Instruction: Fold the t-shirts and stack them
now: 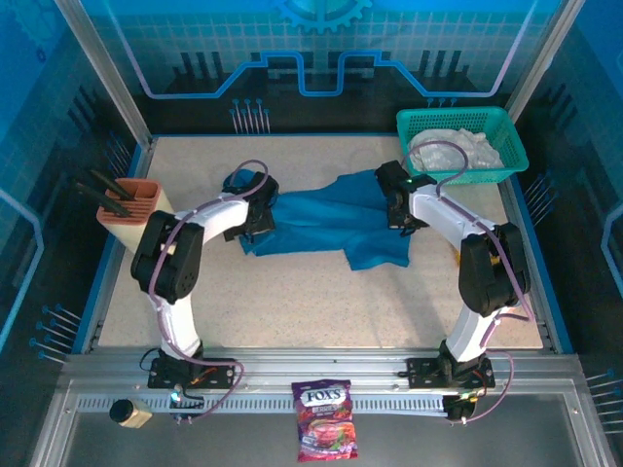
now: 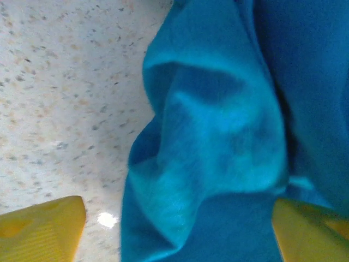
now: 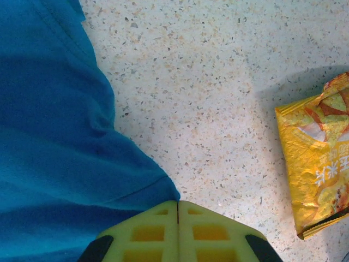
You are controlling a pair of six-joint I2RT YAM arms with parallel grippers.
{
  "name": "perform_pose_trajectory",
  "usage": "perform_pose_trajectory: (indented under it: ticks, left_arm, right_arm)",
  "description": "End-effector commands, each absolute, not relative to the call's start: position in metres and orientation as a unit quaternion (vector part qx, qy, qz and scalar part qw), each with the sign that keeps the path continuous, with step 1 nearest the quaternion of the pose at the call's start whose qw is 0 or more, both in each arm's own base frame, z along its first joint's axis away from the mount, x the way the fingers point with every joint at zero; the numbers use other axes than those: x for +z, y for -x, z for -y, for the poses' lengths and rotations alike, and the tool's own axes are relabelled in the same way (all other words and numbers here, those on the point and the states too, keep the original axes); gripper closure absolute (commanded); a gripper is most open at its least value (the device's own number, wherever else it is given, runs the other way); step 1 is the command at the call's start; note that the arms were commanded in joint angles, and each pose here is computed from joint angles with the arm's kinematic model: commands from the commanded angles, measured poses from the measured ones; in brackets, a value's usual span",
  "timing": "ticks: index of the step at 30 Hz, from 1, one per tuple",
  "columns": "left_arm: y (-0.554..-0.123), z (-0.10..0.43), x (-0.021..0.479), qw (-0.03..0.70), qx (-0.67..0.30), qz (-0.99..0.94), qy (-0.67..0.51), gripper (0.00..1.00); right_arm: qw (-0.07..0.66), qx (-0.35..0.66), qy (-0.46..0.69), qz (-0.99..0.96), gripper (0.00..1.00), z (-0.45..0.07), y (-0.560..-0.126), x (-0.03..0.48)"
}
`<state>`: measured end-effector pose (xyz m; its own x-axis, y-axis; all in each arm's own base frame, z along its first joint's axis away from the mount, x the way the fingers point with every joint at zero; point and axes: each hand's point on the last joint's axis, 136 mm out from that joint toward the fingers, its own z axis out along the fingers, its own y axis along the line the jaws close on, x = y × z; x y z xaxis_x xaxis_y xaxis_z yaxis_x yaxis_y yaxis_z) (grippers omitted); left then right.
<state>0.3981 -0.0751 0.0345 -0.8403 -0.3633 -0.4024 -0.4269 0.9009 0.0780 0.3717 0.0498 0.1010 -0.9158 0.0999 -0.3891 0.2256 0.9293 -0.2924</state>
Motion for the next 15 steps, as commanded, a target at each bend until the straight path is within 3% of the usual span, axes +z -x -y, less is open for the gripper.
perform_pose_trajectory:
  ticks: [1,2,4,15]
  left_arm:
    - [-0.405,0.077,0.038,0.202,0.088,-0.952,0.211,0.46]
    - [-0.403,0.074,0.039,0.207,0.094,-0.949,0.217,0.70]
    - [-0.397,0.066,0.043,0.216,0.105,-0.945,0.224,0.98]
    - [-0.359,0.030,0.125,0.274,0.139,-0.925,0.226,1.00]
  right_arm:
    - [0.184,-0.163,-0.086,-0.966,1.00,-0.046,-0.369,0.096]
    - [0.182,-0.162,-0.088,-0.966,1.00,-0.043,-0.367,0.095]
    - [0.181,-0.159,-0.094,-0.966,1.00,-0.038,-0.365,0.094]
    - [0.177,-0.155,-0.118,-0.965,1.00,-0.015,-0.355,0.093]
